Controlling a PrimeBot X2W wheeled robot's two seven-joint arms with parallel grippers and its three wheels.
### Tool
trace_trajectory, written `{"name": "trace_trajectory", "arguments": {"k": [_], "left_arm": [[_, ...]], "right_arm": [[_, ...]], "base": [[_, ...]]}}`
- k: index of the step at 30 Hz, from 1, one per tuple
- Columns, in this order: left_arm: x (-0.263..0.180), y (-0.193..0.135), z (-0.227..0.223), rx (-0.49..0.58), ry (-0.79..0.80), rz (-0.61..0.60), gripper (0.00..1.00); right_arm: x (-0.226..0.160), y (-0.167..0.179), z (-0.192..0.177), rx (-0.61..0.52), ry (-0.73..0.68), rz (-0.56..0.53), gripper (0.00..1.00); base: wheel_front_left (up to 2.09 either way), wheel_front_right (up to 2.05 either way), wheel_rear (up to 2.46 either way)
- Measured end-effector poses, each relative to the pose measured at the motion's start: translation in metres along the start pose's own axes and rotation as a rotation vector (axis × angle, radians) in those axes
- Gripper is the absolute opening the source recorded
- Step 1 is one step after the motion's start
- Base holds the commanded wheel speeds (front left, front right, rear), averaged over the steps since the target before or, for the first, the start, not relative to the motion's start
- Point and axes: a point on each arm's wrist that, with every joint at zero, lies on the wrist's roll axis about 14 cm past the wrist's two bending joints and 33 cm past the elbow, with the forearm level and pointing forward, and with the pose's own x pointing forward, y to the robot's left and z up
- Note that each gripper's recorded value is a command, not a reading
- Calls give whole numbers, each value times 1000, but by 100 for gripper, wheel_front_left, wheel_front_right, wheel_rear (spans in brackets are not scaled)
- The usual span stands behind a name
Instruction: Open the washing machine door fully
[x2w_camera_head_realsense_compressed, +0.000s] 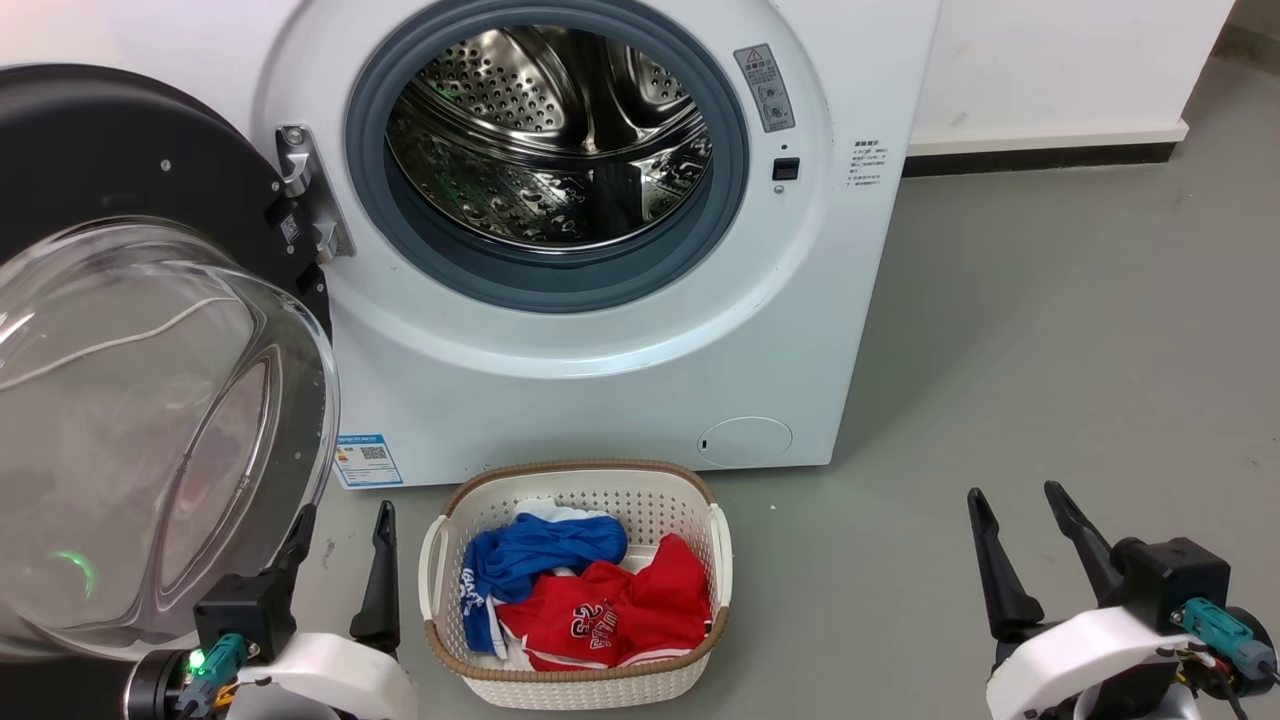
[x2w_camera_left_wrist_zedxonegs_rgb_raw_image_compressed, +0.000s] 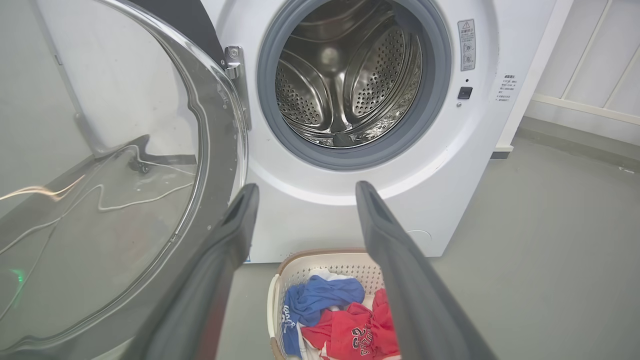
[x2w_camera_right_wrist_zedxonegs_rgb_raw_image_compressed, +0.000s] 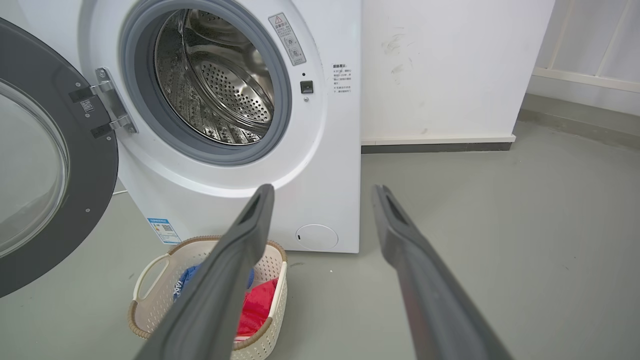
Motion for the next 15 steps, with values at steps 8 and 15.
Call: {"name": "trace_trajectory", "arguments": {"k": [8,15], "left_arm": [[-9,-6,-21,-29,64,1,0],[-9,-1,-28,-161,109,37,0]], "right_arm": [[-8,-2,-22,21,66,-10,0],[-8,-6,-27,158,80,-28,0]], "base": [[0,0,0],[0,0,0]]}}
